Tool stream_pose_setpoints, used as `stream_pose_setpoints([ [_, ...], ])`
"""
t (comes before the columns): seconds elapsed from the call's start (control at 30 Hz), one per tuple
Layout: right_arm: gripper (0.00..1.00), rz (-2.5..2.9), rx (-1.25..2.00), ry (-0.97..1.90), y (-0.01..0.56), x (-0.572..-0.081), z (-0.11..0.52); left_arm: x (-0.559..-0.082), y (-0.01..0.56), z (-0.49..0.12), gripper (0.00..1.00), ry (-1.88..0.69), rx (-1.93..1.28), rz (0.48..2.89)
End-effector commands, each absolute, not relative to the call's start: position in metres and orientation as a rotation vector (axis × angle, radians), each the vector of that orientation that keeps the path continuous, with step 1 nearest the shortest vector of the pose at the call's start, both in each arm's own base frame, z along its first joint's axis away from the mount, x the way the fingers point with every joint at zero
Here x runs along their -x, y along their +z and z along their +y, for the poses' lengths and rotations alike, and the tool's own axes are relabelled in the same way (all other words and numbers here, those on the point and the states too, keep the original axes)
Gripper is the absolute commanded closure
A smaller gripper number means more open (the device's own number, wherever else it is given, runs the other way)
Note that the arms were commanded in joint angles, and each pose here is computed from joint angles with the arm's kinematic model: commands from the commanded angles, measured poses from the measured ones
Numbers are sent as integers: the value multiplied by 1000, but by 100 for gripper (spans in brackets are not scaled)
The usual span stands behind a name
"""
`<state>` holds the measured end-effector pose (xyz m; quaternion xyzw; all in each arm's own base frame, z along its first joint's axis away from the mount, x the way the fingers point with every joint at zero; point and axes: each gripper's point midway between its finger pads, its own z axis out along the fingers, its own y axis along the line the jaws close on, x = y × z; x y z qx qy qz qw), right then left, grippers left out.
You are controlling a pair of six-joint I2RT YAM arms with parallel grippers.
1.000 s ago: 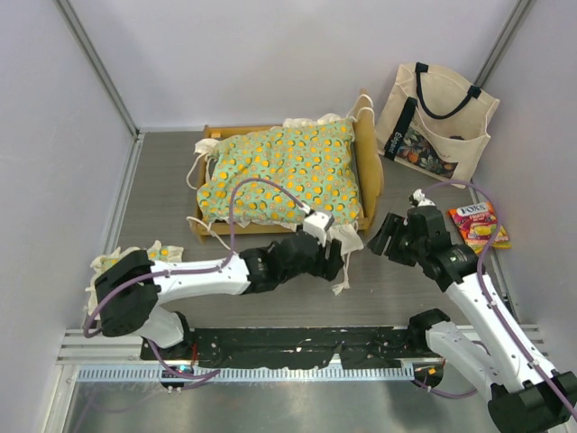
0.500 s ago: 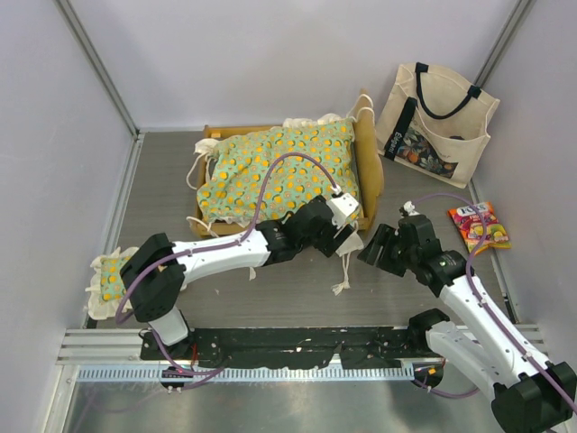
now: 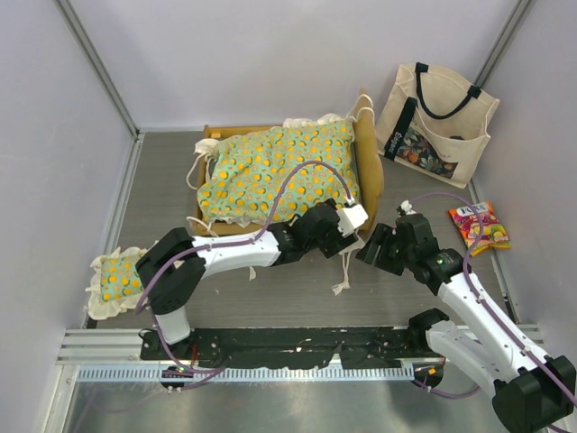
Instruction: Set up the pet bed
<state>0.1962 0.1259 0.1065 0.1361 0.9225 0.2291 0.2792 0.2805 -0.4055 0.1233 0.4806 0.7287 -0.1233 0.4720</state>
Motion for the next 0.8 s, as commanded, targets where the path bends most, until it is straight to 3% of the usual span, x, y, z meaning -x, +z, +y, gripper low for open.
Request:
stream_pose_setpoints([
  [0.0, 37, 2434, -338, 625, 113, -204, 129, -298, 142, -421, 26, -266, -1151, 1685],
  [0.1, 36, 2434, -333, 622, 112, -204, 129, -302, 146, -421, 33, -251, -1141, 1676],
  [0.53, 36, 2453, -323, 579, 103, -200, 123, -306, 175, -422, 96, -247, -1137, 1630],
  [0.77, 37, 2456, -327, 574, 101, -199, 123, -321, 204, -420, 100, -231, -1078, 1592],
])
